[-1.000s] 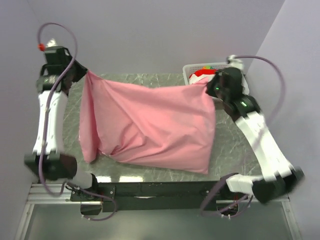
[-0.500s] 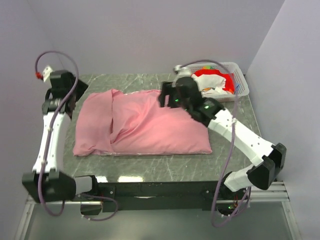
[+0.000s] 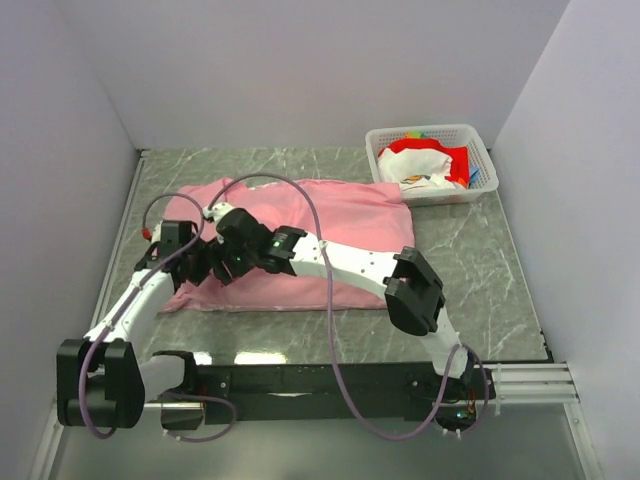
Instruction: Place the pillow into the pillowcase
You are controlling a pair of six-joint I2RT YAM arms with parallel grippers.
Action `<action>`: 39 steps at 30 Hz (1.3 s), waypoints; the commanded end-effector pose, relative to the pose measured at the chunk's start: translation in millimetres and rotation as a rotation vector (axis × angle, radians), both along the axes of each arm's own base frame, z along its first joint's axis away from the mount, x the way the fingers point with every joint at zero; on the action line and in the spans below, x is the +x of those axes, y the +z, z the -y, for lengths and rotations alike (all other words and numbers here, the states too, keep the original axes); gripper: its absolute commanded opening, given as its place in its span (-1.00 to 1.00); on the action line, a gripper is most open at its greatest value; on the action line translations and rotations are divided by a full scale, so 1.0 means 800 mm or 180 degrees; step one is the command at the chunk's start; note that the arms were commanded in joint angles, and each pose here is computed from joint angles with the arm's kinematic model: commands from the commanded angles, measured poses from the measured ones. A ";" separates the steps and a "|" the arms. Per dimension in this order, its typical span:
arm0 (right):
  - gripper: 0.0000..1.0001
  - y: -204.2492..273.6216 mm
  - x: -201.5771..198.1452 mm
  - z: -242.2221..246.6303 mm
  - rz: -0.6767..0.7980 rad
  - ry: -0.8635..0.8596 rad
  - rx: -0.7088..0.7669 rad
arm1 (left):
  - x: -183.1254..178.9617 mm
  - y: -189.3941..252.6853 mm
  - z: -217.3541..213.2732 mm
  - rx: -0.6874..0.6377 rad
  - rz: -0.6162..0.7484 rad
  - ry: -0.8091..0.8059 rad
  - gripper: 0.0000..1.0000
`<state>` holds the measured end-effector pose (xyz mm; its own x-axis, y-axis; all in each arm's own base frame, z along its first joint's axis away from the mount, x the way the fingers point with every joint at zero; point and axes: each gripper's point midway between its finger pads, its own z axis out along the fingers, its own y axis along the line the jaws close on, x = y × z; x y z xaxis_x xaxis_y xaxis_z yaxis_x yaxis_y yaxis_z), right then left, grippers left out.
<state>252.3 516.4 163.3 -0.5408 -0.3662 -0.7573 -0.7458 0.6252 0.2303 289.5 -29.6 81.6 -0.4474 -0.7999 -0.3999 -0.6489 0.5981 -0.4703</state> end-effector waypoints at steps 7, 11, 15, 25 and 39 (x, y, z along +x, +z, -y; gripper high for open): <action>0.26 -0.018 0.009 0.001 0.0026 -0.0048 -0.0088 | 0.011 -0.014 0.037 -0.0231 0.0186 -0.0153 -0.18; 0.15 -0.031 0.020 0.015 0.0028 -0.0156 -0.0177 | 0.005 -0.011 0.038 -0.0268 0.0232 -0.0145 -0.87; 0.11 -0.037 0.017 0.011 -0.0004 -0.0032 -0.0208 | -0.012 0.007 0.030 -0.0194 0.0264 -0.0107 -0.98; -0.98 -0.015 0.035 -0.015 -0.0134 0.0063 0.0003 | -0.040 0.064 0.015 -0.0124 0.0635 0.0057 -0.98; -1.00 -0.006 0.061 -0.086 -0.0609 -0.0193 0.1156 | -0.061 0.145 0.013 -0.0251 0.1319 0.0111 -0.98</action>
